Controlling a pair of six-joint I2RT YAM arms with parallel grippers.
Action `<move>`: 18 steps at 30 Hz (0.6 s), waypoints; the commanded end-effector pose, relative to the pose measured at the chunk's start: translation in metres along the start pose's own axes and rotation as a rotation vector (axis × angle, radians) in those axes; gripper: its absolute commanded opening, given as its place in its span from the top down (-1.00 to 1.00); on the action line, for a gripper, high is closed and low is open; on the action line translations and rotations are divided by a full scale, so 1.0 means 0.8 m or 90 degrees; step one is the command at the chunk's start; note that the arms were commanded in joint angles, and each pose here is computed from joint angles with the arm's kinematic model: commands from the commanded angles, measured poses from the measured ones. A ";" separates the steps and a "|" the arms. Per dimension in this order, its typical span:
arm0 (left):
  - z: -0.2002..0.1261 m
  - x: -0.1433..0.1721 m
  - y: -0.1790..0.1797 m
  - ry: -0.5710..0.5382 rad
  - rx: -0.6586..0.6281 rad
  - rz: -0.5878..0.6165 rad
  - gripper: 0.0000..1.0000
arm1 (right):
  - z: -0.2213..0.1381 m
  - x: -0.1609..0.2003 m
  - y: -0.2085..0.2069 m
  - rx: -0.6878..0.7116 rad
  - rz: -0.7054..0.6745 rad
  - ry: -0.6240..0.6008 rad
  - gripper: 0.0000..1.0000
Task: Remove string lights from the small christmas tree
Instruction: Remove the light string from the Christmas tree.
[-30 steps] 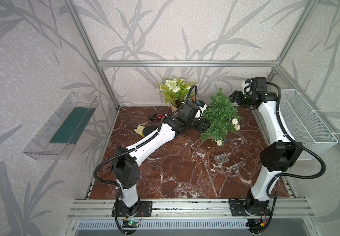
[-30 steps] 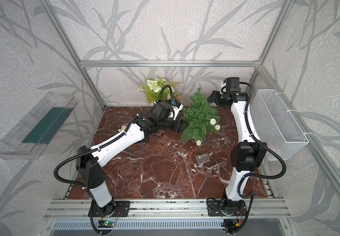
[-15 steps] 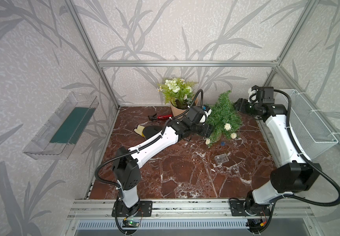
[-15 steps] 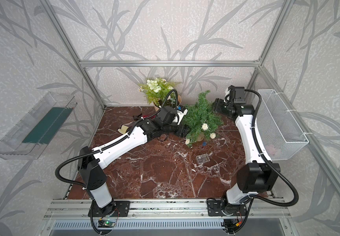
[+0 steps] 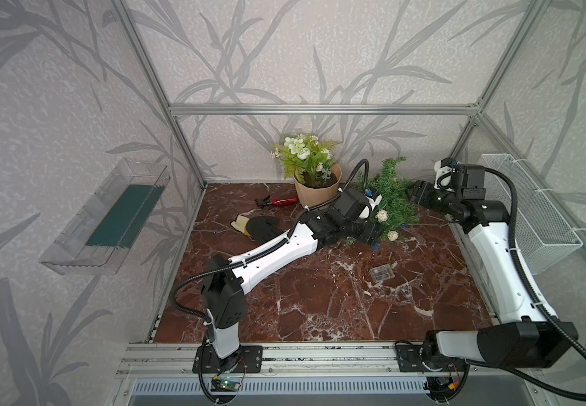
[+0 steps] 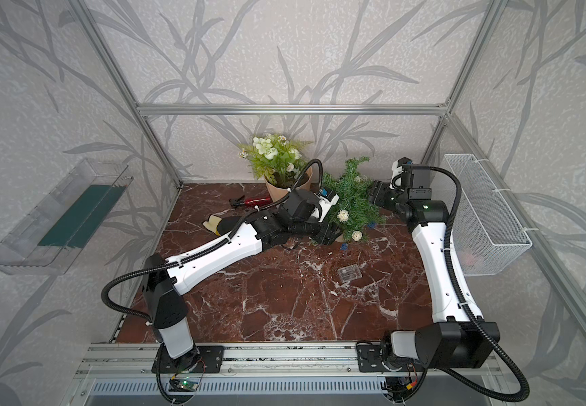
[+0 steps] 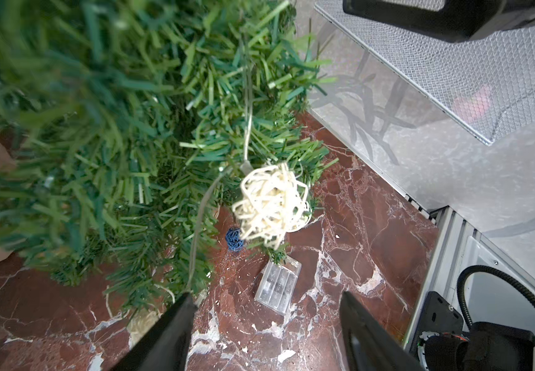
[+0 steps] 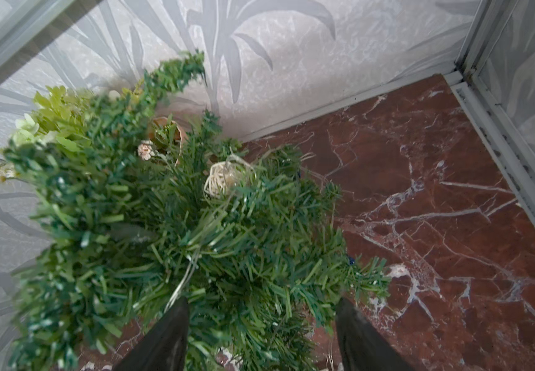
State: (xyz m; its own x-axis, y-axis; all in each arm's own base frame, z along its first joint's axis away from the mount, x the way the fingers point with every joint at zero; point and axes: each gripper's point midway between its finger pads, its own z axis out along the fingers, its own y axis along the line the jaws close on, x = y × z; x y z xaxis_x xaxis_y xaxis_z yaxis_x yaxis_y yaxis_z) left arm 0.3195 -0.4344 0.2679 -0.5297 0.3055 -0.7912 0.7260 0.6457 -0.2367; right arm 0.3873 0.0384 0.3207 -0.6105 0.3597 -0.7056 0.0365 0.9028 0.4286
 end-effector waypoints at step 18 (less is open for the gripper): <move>-0.028 -0.016 0.000 -0.027 -0.010 0.020 1.00 | -0.056 0.037 0.036 -0.119 -0.022 -0.023 -0.42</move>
State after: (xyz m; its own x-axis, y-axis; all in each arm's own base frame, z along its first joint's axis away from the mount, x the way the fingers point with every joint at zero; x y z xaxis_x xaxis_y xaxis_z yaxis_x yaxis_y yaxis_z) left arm 0.3234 -0.4357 0.2582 -0.5181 0.3346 -0.7872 0.7334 0.6474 -0.2076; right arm 0.3418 0.0573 0.3278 -0.5953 0.3463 -0.7251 -0.0786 0.8729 0.4815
